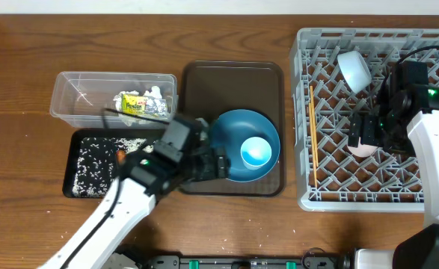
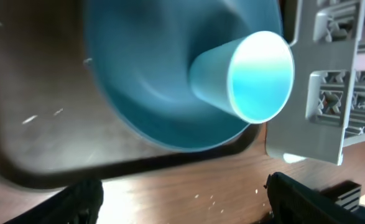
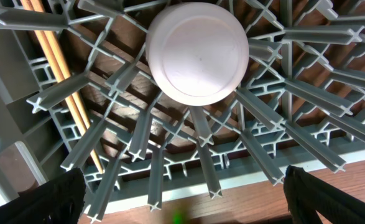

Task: Sort waste into correct bins and load items into the dishwasher rack
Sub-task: 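Move the left gripper to the light-blue cup on the blue plate, then close the left gripper on the light-blue cup's rim, then lift the light-blue cup with the left gripper and move right gripper toward it, then grasp the light-blue cup with the right gripper from the left gripper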

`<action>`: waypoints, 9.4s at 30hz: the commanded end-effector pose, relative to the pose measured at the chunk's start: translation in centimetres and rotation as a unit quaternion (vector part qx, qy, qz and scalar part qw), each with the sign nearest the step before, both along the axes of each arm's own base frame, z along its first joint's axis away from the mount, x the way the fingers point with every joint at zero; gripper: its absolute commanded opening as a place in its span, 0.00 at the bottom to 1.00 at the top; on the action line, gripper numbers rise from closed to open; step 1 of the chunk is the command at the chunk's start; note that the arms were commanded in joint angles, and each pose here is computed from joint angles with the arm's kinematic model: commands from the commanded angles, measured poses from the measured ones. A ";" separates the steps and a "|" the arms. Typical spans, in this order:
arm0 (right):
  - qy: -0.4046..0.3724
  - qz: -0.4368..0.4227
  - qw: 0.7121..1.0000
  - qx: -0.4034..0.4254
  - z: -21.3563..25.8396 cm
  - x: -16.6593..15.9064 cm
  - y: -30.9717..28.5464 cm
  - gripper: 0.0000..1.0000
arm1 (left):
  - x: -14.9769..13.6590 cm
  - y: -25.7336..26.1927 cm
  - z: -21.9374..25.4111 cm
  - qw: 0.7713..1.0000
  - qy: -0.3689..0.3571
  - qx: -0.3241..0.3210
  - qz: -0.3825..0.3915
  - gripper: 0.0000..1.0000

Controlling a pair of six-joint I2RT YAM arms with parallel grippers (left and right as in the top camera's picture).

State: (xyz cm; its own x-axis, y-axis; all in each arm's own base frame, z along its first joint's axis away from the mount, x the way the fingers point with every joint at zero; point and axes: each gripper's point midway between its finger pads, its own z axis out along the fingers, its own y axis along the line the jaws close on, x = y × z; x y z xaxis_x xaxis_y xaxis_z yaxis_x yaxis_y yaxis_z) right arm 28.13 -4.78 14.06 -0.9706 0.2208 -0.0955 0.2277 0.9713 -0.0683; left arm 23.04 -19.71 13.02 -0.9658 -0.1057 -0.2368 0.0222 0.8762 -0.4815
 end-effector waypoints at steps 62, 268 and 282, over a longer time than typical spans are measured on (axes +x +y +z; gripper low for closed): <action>0.003 -0.004 1.000 0.000 -0.2 -0.1 -0.2 0.99 | 5.3 -5.3 -6.2 1.000 -0.012 -0.006 0.014 0.27; -0.223 0.526 0.623 0.535 15.3 -9.4 25.8 0.68 | -2.3 -4.3 14.2 0.879 -0.017 -0.416 -0.232 0.06; -0.229 0.531 0.623 0.526 15.2 -9.1 25.8 0.55 | -2.4 -4.3 14.1 0.880 -0.013 -0.415 -0.231 0.08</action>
